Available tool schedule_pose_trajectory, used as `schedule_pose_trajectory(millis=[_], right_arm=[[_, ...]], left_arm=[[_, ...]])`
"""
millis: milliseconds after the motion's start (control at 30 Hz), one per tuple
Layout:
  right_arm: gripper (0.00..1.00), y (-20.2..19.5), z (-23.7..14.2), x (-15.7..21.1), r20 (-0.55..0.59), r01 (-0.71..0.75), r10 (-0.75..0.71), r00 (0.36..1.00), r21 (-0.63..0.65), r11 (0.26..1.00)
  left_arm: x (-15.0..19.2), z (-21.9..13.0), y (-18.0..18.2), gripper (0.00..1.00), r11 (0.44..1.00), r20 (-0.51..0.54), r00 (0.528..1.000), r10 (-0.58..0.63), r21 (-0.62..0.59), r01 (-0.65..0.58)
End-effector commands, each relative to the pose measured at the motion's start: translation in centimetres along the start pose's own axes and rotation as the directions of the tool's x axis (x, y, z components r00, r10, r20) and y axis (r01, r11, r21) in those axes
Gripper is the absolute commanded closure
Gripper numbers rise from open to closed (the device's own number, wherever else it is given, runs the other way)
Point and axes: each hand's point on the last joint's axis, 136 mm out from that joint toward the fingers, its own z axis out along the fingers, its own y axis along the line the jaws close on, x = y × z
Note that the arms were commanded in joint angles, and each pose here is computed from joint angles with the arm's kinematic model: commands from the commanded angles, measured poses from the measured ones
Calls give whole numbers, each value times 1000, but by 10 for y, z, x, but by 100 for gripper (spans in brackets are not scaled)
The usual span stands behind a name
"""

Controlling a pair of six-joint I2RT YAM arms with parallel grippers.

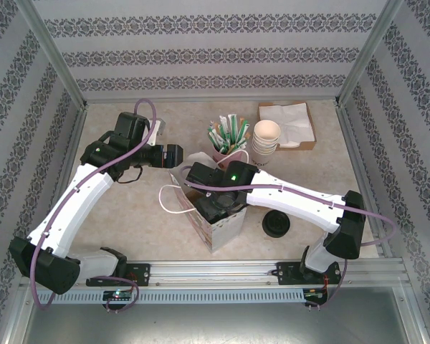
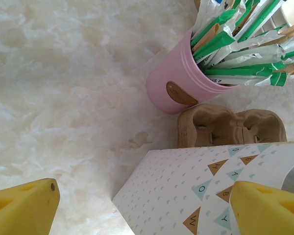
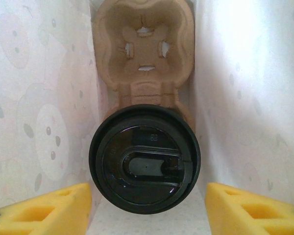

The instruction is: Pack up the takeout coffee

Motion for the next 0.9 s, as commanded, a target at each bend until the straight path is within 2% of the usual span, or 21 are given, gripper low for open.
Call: schedule_pose_trajectory(millis=[0,867], right_arm=[[39,-3,-11,0,4,0,0,1000,-9,1000],[43,1,-15,4,7,4,-4,1000,-38,999]], left_arm=[[-2,-4,-6,9,1000,-1,1000,9,-4,-9],[-10,-7,-13,9,1000,18,1000,19,-2,-19]])
